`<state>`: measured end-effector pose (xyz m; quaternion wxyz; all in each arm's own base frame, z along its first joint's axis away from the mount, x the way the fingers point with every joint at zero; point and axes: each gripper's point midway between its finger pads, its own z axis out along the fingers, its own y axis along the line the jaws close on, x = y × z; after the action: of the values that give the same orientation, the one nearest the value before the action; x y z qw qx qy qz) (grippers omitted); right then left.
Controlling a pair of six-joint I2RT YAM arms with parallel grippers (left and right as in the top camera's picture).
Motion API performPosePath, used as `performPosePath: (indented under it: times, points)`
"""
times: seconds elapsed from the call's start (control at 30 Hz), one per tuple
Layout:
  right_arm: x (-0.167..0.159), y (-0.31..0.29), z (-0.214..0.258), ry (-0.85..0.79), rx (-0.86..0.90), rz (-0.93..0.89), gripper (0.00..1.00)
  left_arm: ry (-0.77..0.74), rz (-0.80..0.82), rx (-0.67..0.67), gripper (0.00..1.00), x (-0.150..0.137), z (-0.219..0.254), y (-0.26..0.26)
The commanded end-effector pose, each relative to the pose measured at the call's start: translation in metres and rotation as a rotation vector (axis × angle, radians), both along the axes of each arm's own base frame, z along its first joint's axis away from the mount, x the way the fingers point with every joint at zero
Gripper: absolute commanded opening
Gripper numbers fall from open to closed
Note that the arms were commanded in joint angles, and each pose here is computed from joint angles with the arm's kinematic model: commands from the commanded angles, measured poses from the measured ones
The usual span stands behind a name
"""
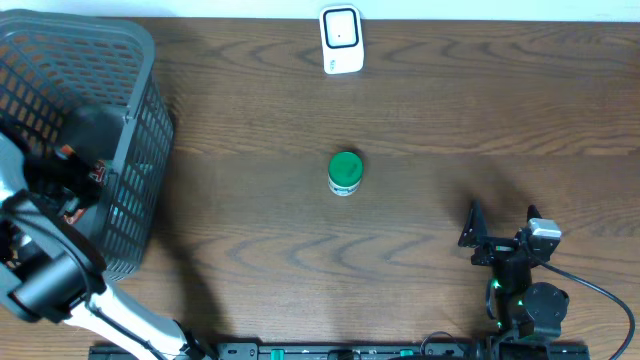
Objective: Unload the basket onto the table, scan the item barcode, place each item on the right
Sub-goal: 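Grasp the mint-green wipes pack with the left gripper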
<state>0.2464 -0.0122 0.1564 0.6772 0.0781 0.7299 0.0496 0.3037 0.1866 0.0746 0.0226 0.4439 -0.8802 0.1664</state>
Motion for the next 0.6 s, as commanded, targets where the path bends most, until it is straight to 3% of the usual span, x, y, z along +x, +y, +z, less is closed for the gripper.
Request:
performPosePath:
  times: [0.0, 0.47, 0.5, 0.57]
  points:
    - [0.0, 0.002, -0.001, 0.0, 0.01, 0.006, 0.99, -0.188, 0.06, 0.146, 0.07, 0.013, 0.078, 0.023]
    - [0.0, 0.002, -0.001, 0.0, 0.01, 0.006, 0.99, -0.601, 0.043, 0.467, 0.07, 0.011, 0.237, -0.013]
    - [0.0, 0.002, -0.001, 0.0, 0.01, 0.006, 0.99, -0.594, 0.048, 0.514, 0.16, 0.008, 0.241, -0.01]
    - [0.0, 0.002, -0.001, 0.0, 0.01, 0.006, 0.99, -0.53, 0.089, 0.6, 0.52, -0.001, 0.24, 0.002]
